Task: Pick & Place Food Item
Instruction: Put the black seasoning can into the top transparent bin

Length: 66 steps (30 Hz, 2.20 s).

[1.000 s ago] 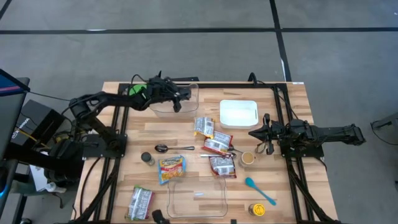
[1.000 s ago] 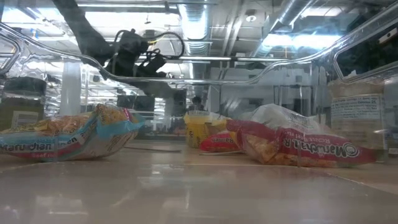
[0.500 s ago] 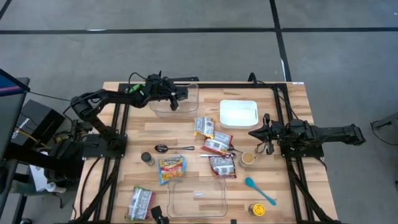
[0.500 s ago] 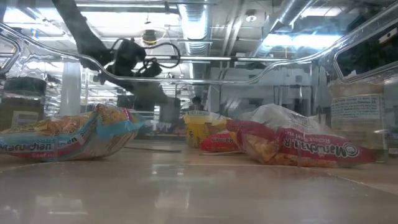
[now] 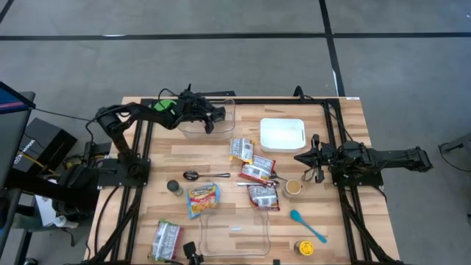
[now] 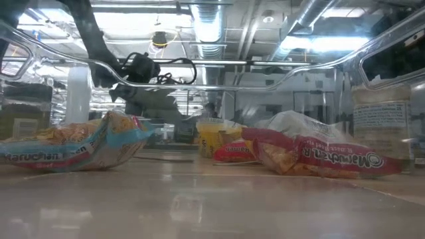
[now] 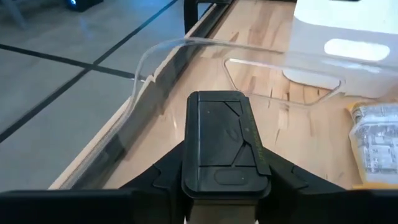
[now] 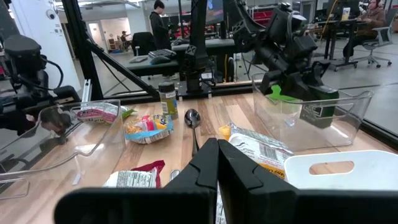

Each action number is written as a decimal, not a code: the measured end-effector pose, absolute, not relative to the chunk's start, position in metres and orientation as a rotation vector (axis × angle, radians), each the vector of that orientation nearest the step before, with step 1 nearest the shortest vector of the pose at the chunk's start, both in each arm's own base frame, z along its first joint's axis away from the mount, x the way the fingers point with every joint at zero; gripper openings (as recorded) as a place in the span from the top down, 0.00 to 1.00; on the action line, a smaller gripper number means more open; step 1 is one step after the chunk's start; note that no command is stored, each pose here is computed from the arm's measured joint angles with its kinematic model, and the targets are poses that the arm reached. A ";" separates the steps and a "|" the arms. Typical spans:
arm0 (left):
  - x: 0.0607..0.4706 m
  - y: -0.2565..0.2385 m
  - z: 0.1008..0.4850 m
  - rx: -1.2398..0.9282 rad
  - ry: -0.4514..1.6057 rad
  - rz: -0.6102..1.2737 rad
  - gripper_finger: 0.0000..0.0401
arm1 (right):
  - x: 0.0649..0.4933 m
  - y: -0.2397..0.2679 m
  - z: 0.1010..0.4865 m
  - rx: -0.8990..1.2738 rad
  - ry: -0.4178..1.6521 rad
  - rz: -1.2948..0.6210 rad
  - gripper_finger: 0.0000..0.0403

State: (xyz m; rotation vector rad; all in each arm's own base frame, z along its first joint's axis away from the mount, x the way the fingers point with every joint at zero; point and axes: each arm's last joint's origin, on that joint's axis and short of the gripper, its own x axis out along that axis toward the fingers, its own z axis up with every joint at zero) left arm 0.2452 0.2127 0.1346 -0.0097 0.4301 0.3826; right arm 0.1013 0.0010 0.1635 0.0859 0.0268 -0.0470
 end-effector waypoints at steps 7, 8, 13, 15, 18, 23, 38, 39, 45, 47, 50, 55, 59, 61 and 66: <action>0.246 0.212 0.135 -0.005 0.423 0.352 0.70 | 0.101 0.001 0.163 0.086 0.027 -0.047 1.00; 0.246 0.212 0.135 -0.005 0.423 0.350 0.69 | 0.101 0.001 0.163 0.086 0.027 -0.047 1.00; 0.246 0.212 0.134 -0.004 0.427 0.349 0.67 | 0.101 0.001 0.163 0.086 0.027 -0.047 1.00; 0.245 0.211 0.133 0.005 0.443 0.342 0.69 | 0.101 0.001 0.164 0.086 0.026 -0.047 1.00; 0.245 0.211 0.133 0.003 0.450 0.339 0.70 | 0.101 0.001 0.163 0.086 0.027 -0.047 1.00; 0.245 0.210 0.132 -0.002 0.450 0.320 0.66 | 0.101 0.001 0.163 0.086 0.027 -0.047 1.00; 0.245 0.210 0.132 0.000 0.450 0.316 0.65 | 0.101 0.001 0.163 0.086 0.027 -0.047 1.00; 0.245 0.210 0.132 0.000 0.450 0.316 0.64 | 0.101 0.001 0.163 0.086 0.026 -0.047 1.00; 0.245 0.210 0.132 0.001 0.450 0.316 0.60 | 0.101 0.001 0.163 0.086 0.027 -0.047 1.00; 0.245 0.210 0.132 0.001 0.450 0.316 0.58 | 0.101 0.001 0.163 0.086 0.027 -0.047 1.00; 0.245 0.210 0.132 0.001 0.450 0.316 0.55 | 0.101 0.001 0.163 0.086 0.027 -0.047 1.00; 0.245 0.210 0.132 0.001 0.448 0.317 0.51 | 0.101 0.001 0.163 0.086 0.027 -0.047 1.00; 0.245 0.210 0.134 0.001 0.444 0.323 0.50 | 0.101 0.001 0.163 0.086 0.027 -0.047 1.00; 0.244 0.209 0.136 -0.003 0.444 0.323 0.50 | 0.101 0.001 0.164 0.086 0.027 -0.047 1.00; 0.242 0.207 0.146 -0.018 0.437 0.327 0.51 | 0.101 0.001 0.163 0.086 0.027 -0.047 1.00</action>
